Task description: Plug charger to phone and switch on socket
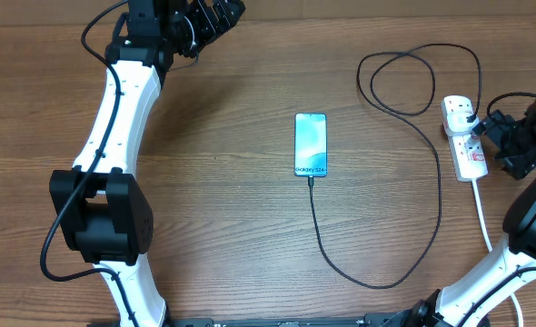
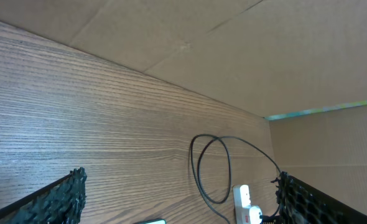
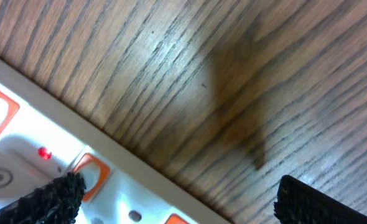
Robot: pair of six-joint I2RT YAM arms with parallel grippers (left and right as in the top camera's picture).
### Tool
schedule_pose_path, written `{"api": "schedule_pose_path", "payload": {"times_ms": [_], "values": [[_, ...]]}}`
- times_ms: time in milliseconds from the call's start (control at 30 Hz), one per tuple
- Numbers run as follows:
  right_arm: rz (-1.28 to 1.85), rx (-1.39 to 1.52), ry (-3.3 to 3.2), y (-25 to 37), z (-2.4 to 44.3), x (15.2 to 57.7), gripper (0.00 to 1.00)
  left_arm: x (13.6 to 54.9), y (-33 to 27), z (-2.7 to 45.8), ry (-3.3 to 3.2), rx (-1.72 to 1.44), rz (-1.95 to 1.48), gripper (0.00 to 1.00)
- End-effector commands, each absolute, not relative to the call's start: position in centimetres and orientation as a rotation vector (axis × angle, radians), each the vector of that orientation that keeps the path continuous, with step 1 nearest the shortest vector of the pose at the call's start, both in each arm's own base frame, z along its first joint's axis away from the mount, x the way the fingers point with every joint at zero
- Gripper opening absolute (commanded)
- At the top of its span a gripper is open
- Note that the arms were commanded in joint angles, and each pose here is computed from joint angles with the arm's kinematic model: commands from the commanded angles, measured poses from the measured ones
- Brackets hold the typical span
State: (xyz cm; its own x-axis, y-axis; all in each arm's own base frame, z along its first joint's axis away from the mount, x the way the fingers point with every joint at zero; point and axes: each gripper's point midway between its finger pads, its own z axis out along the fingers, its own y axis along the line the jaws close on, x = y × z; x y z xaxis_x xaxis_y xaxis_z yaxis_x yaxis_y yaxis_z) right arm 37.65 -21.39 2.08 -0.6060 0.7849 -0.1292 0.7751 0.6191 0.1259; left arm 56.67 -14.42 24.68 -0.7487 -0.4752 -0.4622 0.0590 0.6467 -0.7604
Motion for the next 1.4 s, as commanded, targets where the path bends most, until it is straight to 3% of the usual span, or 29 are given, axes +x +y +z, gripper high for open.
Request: {"api": "schedule_pose_path", "payload": {"times_ms": [0, 267, 367, 467, 600, 1367], "values": [[0.153, 1.243, 2.735, -18.9, 1.4, 37.8, 1.00, 56.6, -14.6, 25.7, 2.186, -0.284, -1.034, 1.00], [0.109, 1.207, 2.752, -19.5, 1.6, 37.6, 1.00, 56.6, -14.6, 25.7, 2.186, -0.284, -1.034, 0.99], [0.063, 1.212, 2.765, -20.9, 4.5, 37.4, 1.00, 56.6, -14.6, 25.7, 2.186, -0.284, -1.034, 1.00], [0.086, 1.027, 2.833, -20.2, 7.9, 38.3, 1.00, 56.6, -14.6, 25.7, 2.186, -0.284, -1.034, 1.00], [0.073, 0.709, 2.935, -17.9, 8.3, 39.3, 1.00, 56.6, -14.6, 25.7, 2.186, -0.284, -1.034, 1.00], [0.043, 0.670, 2.848, -18.5, 8.7, 41.5, 1.00, 57.0, -13.7, 25.4, 2.182, -0.309, -0.984, 1.00]]}}
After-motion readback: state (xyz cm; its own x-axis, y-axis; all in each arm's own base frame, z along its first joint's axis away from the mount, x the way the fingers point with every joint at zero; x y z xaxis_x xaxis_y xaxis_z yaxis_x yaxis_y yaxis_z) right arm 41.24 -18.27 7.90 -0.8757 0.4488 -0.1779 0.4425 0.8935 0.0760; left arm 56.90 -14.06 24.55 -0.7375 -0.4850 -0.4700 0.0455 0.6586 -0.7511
